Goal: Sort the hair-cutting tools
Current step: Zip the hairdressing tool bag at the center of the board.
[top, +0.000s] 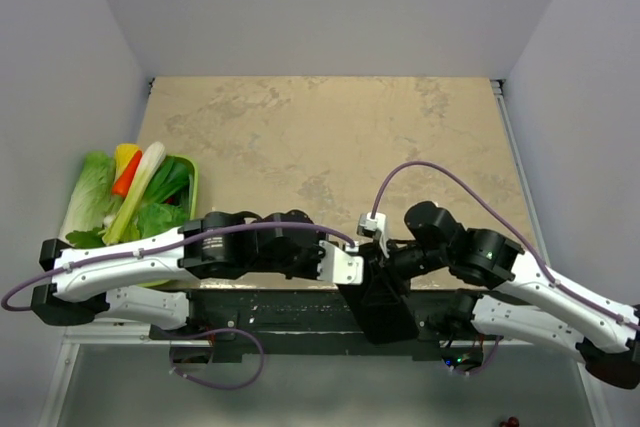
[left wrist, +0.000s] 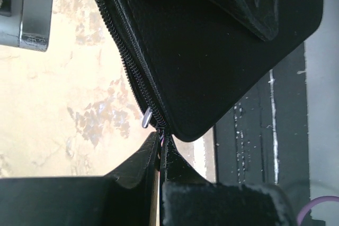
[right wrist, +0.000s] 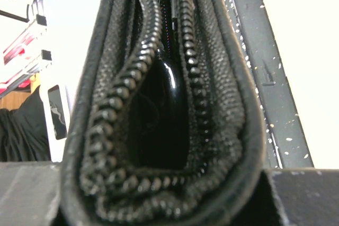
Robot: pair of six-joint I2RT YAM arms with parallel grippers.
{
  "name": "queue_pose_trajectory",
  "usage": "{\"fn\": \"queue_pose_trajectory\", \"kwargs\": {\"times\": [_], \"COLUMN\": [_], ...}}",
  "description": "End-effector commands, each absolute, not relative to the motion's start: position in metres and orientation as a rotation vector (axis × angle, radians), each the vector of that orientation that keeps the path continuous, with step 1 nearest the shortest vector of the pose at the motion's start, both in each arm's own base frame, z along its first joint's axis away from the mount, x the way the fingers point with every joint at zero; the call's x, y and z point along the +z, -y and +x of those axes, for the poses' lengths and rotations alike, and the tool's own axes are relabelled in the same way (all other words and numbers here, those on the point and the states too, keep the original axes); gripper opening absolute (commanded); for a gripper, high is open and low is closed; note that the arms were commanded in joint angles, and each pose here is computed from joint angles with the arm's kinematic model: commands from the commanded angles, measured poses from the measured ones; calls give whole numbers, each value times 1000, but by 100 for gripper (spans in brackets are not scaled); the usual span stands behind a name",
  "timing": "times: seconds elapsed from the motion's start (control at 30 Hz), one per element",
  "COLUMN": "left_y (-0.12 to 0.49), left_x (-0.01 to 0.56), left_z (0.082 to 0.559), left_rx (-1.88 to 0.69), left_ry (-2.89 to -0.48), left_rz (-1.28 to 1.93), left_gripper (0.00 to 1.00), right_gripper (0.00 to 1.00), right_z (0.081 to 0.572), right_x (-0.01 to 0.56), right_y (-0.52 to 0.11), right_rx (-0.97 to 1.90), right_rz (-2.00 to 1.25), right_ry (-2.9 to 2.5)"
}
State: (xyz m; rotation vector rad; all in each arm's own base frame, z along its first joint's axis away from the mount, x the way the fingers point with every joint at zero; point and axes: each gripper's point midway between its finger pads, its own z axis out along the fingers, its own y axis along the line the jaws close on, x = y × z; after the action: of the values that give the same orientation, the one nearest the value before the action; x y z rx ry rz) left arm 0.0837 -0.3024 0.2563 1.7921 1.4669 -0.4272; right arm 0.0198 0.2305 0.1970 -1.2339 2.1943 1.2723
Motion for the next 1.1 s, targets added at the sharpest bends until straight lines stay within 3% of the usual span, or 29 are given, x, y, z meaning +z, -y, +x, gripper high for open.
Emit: {"fn": "queue_pose_trajectory", "kwargs": {"times": [0.0, 0.23, 0.43, 0.6, 0.63, 0.67, 0.83, 0.93, 1.07], "left_y": [321, 310, 326, 328, 328, 327, 325, 327, 330], "left_x": [362, 391, 406, 398, 390, 384, 345, 328, 314], "left_z": [107, 159, 172, 165, 161, 160, 155, 154, 155], "left_rx": [-448, -136, -78, -170, -185, -190, -232, -245, -237], "left_ry": [-1250, -1224, -1180, -1205, -1207, -1214, -1263, -1280, -1296], "left_rz": [1465, 1229, 1156, 1124, 1130, 1128, 1120, 1119, 1125], "left_gripper": [0, 0, 0, 0, 0, 0, 0, 0, 0], "right_gripper": [0, 0, 0, 21, 33, 38, 57, 66, 69], "right_z": [38, 99, 137, 165, 167, 169, 182, 189, 191], "right_x": [181, 179, 189, 188, 185, 180, 159, 161, 177], "right_y": [-235, -254, -269, -256, -255, -252, -243, -238, -233], "right_rx": [1156, 993, 914, 769, 749, 728, 602, 561, 556], "right_rz": [-1111, -745, -599, -476, -467, -462, -414, -374, -350], "right_ry": [-2283, -2230, -2138, -2090, -2092, -2100, -2134, -2124, -2100]}}
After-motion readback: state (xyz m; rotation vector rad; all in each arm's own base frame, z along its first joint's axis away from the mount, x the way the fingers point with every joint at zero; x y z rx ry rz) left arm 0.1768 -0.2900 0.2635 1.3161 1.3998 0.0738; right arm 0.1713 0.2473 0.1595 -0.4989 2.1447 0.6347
